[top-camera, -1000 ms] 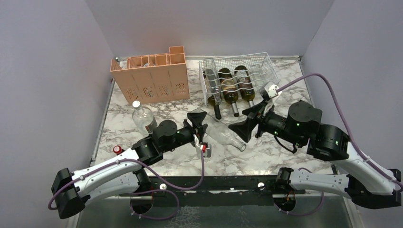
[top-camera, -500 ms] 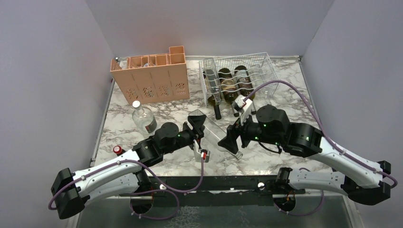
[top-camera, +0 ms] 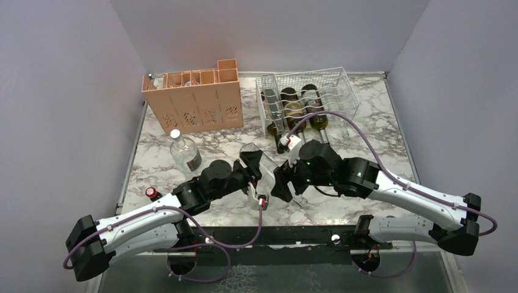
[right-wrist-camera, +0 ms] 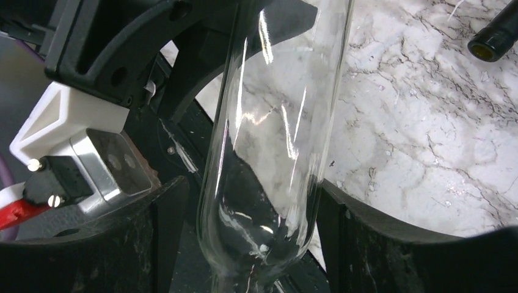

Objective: Put the wine bottle on the wine rack

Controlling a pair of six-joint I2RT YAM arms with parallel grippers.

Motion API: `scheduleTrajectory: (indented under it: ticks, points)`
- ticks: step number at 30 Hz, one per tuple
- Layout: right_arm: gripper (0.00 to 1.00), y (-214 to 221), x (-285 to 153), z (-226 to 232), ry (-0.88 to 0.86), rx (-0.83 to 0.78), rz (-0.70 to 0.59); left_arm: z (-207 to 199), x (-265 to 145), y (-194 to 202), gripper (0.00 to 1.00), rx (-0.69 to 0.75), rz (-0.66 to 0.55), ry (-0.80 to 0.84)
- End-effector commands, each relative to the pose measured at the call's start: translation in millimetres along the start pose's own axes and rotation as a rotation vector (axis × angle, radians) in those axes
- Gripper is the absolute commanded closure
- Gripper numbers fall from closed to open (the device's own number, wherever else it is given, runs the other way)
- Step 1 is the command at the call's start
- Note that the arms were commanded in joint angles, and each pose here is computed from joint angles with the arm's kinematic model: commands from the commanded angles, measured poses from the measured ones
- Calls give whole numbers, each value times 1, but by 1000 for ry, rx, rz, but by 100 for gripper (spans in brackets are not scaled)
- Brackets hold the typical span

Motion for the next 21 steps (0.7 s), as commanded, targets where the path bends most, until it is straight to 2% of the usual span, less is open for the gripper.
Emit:
scheduleTrajectory:
  ticks: [1, 5, 10, 15, 16, 19, 20, 21]
  points:
    - [28, -6, 11, 6, -30, 40, -30, 17, -4, 1, 100, 17, 17, -103]
    - [35, -6, 16, 5, -12, 64, -32, 19, -5, 2, 100, 6, 31, -120]
    - [27, -2, 25, 3, 11, 80, -3, 23, -4, 4, 100, -38, 57, -135]
    - [28, -1, 30, -1, 64, 91, 0, 22, -5, 5, 100, -49, 69, -135]
    - [31, -3, 29, -1, 68, 92, -11, 22, -5, 5, 100, -51, 68, -133]
    - [55, -8, 24, -1, 69, 78, -52, 22, -5, 4, 98, -71, 63, -133]
    - [66, -11, 22, -1, 72, 72, -70, 23, -5, 4, 94, -80, 60, -136]
    - [77, -14, 20, -2, 91, 70, -93, 23, -6, 4, 83, -86, 58, -136]
Point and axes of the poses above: each gripper's point midway between its finger pads, its own x axis out along the fingers, its own z axis along the line the jaws close on, y = z × x, the point moved 9 cm from there along -x, back along the fingers, and after that the axes turned 8 degrees about x, right-handed, at the moved point
